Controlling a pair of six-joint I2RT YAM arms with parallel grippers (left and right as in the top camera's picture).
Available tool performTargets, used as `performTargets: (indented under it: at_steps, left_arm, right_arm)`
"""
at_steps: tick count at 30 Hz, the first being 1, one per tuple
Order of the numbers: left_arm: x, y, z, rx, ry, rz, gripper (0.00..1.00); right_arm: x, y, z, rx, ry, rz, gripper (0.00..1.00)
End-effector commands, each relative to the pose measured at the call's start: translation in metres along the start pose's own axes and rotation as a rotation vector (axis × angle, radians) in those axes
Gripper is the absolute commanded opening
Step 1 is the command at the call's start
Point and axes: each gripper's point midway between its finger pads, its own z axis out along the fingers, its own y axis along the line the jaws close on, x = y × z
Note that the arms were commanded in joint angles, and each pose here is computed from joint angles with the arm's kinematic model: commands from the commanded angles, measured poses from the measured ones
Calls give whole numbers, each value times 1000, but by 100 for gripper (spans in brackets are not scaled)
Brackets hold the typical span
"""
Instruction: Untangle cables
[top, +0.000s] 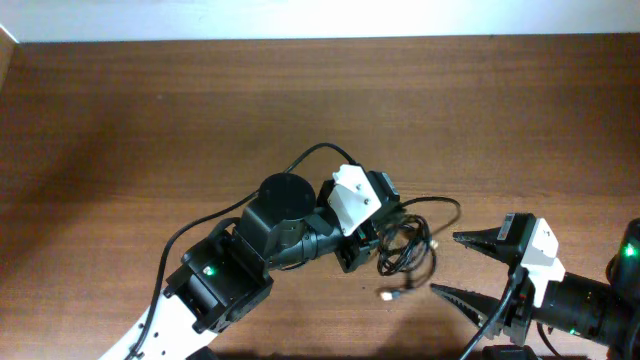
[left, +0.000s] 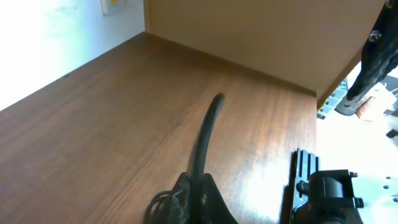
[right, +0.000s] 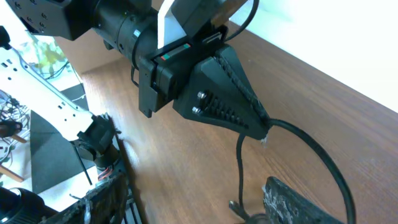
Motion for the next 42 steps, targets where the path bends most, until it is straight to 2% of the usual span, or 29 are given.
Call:
performTargets:
  at_steps: [1,6,11,12,14,16,19,20,21,22,23,24,26,28,32,40,42]
  left_arm:
    - [-1,1,-2,-7,-5,5,0]
    - [8,14,-2,-81,33,-8,0]
    - [10,44,-8,-258,41,-8,0]
    - [11,49,-9,-291,46,-8,6]
    - [17,68,-16,-409,71,-10,10]
    - [30,96,-30,-589,129,-9,16]
    - [50,120,-43,-748,218,0,23]
    - [57,122,-41,-759,251,1,27]
    - [62,123,-39,-759,266,-9,44]
    - [68,124,-36,-762,277,-43,66]
    - [73,124,-33,-758,283,-79,94]
    - [77,122,-28,-739,292,-102,98]
    - [84,112,-17,-664,312,-121,99]
    - [91,88,2,-486,335,-156,99]
    - [109,64,18,-328,402,-200,99]
    - [152,21,47,-49,560,-316,99]
    - [160,15,51,-30,589,-318,99]
  right_arm:
    - [0,1,-3,18,6,1,69]
    - [11,-10,-4,83,60,24,70]
    - [26,-34,-9,238,134,133,74]
    - [29,-38,-10,266,143,158,74]
    - [32,-43,-13,303,154,190,74]
    - [32,-44,-13,308,156,195,75]
    - [32,-44,-13,308,155,194,75]
    - [32,-44,-13,308,155,194,75]
    - [32,-44,-13,308,156,195,75]
    - [32,-44,-13,308,156,195,75]
    - [33,-44,-13,308,157,196,75]
    - [33,-44,-13,307,158,198,75]
    - [35,-43,-13,304,165,205,75]
    - [36,-42,-13,303,168,208,75]
    - [38,-47,-15,332,180,207,75]
    - [60,-87,-42,656,230,430,75]
    - [63,-93,-48,709,232,461,75]
